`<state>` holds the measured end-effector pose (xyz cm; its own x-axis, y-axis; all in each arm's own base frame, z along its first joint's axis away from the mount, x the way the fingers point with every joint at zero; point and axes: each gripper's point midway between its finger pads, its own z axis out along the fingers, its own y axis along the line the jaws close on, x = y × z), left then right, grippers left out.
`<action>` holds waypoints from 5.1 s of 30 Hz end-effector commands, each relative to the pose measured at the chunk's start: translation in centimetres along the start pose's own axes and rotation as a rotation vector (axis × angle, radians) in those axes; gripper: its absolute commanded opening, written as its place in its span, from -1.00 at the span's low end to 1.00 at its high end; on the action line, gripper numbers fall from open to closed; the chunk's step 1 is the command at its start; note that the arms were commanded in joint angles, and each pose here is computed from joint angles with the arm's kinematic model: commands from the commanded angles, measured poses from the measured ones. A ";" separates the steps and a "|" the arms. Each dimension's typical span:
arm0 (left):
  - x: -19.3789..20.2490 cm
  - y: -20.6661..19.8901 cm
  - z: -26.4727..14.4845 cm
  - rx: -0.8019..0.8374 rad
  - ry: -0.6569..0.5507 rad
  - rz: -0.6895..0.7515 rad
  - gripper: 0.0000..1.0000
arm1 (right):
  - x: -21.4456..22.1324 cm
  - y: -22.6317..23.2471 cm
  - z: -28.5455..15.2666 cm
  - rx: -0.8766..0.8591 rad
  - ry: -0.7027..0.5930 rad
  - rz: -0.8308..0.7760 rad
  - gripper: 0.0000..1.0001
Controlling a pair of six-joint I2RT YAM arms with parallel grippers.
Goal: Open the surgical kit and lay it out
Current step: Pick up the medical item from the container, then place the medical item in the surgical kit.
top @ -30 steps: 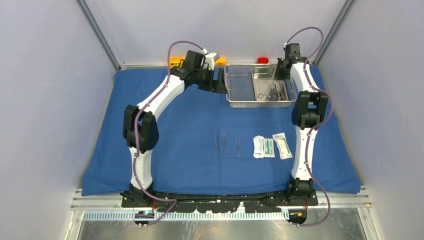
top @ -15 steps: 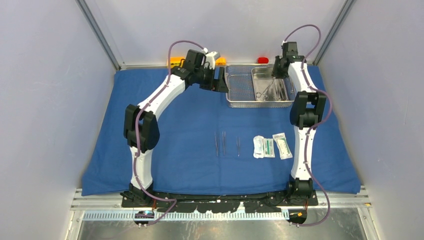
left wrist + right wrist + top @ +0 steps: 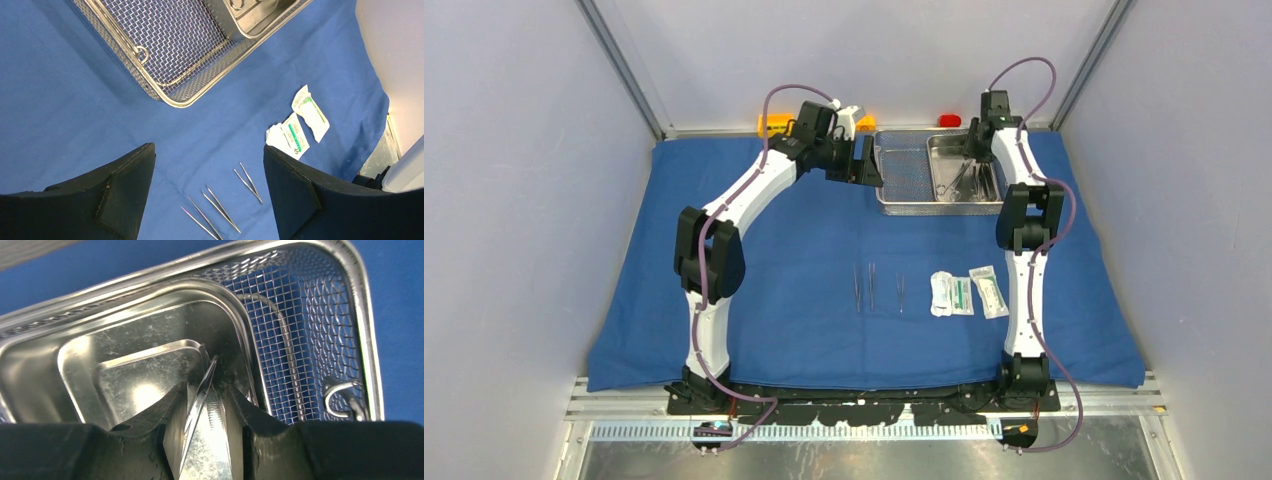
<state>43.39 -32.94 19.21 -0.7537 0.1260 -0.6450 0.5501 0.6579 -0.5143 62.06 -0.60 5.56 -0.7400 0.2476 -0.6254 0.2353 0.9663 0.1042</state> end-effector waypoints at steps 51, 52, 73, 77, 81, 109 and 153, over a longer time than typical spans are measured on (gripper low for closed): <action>-4.5 -0.2 2.6 0.079 -0.123 -0.044 0.51 | -8.4 4.3 -6.4 -0.076 -0.240 0.030 -0.99; -4.9 -0.2 2.9 0.086 -0.131 -0.048 0.50 | -8.5 4.4 -6.6 -0.078 -0.243 0.030 -0.99; -7.6 -0.7 6.5 0.153 -0.197 -0.092 0.41 | -8.6 5.2 -9.1 -0.107 -0.251 0.008 -0.99; -7.5 -1.0 6.1 0.157 -0.197 -0.085 0.40 | -7.8 5.1 -7.6 -0.100 -0.231 -0.006 -0.99; -7.4 -1.1 5.7 0.154 -0.196 -0.057 0.40 | -7.5 5.4 -6.9 -0.115 -0.231 -0.022 -0.99; -7.8 -1.7 5.4 0.183 -0.201 -0.010 0.33 | -7.6 5.9 -13.2 -0.202 -0.234 -0.020 -0.99; -11.9 -5.7 7.3 0.271 -0.375 0.437 0.40 | -6.8 8.2 -22.5 -0.384 -0.220 0.101 -0.99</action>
<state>52.03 -40.95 23.73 -0.4698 0.0317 -0.8822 0.7893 0.4627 -0.4037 56.05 6.37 22.62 -0.6335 0.3106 -0.7087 0.0645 0.9339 0.3516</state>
